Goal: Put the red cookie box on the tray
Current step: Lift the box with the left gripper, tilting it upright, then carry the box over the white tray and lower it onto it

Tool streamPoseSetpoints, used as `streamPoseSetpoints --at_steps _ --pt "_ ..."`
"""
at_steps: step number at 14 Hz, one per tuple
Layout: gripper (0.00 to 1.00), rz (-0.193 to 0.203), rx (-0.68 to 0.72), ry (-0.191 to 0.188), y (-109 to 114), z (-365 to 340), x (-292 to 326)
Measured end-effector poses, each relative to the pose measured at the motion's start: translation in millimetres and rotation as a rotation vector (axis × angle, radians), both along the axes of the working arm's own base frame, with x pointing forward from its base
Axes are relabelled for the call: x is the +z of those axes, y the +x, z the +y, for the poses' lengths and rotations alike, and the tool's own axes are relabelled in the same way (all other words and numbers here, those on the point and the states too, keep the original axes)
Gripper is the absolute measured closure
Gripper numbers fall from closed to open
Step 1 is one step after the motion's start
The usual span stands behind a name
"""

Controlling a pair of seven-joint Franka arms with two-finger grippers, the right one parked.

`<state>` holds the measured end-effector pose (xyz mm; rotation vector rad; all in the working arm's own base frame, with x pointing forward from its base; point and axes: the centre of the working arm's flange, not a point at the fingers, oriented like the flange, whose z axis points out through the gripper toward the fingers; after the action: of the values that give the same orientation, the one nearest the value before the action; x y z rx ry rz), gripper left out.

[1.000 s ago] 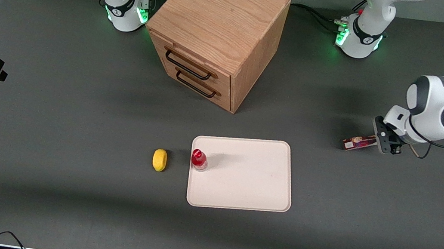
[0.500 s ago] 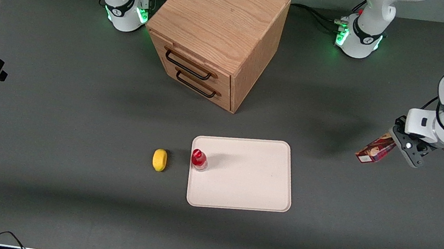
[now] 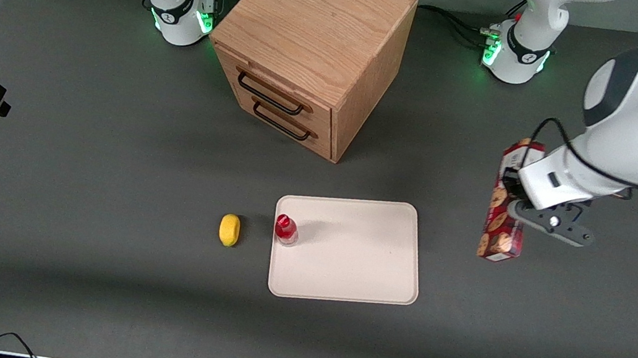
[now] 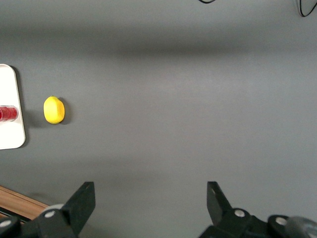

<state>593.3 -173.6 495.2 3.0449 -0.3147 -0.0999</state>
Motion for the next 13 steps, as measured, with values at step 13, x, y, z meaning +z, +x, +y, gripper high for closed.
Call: streamPoseSetpoints --at_steps 13 --pt "0.96 -0.041 0.194 0.018 84 -119 -227"
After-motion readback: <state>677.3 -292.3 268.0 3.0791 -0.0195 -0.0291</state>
